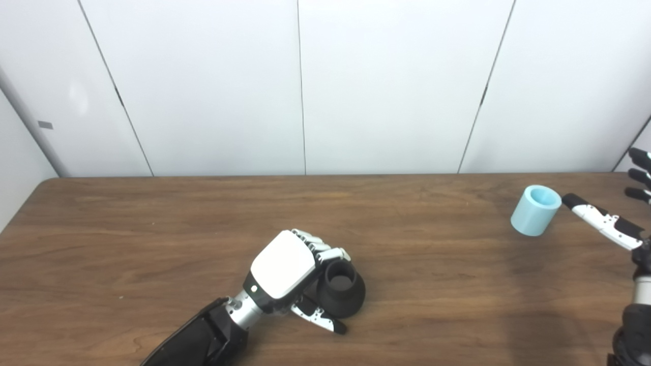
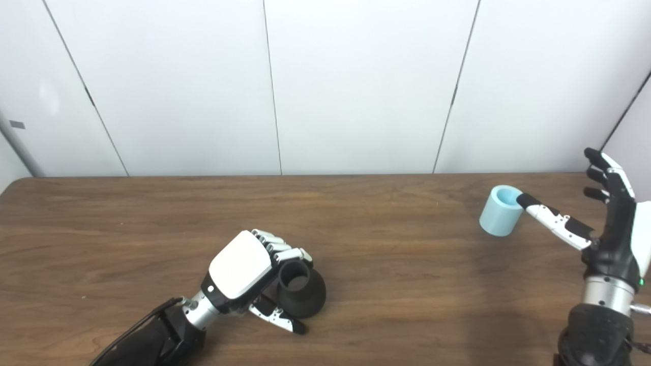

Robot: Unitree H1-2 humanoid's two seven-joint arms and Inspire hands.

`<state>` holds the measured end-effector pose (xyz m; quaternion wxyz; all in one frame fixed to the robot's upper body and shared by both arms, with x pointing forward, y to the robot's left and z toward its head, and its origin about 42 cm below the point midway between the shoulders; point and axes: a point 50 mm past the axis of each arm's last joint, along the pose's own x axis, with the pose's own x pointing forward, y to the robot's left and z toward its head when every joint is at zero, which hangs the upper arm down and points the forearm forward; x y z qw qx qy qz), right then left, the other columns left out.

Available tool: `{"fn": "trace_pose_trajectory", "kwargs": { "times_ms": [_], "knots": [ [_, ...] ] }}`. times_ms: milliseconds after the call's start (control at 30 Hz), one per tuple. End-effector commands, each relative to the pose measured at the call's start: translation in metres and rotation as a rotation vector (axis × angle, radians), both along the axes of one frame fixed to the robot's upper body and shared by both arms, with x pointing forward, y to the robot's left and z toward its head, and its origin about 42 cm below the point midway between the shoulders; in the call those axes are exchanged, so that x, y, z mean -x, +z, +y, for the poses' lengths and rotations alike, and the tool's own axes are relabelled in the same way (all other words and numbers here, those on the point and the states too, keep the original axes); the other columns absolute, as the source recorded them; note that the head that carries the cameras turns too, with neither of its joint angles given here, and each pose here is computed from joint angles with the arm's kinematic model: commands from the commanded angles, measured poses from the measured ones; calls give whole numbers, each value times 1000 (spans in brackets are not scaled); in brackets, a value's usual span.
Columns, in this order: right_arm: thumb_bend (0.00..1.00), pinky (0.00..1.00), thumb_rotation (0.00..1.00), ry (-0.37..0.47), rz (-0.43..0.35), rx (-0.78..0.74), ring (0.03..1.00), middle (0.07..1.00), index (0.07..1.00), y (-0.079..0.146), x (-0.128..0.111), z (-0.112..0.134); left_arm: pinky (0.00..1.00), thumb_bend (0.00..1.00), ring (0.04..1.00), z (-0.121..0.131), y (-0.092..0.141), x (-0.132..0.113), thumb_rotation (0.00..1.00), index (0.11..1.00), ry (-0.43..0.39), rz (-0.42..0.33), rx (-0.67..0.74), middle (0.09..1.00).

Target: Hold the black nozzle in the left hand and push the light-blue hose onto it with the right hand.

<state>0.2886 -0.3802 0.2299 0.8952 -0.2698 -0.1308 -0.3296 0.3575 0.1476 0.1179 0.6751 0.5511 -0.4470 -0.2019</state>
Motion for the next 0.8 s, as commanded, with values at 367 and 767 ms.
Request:
{"fn": "trace_pose_trajectory", "kwargs": {
  "times_ms": [367,767],
  "knots": [
    [878,691,438,33,-17,-22,802,835,796,10,-6,-4,121,519,193,-10,-81,67,0,503,-15,248,9,438],
    [852,699,435,58,13,-14,815,838,817,4,-10,-3,190,516,272,-3,-89,79,0,527,-17,437,17,423]
  ]
}}
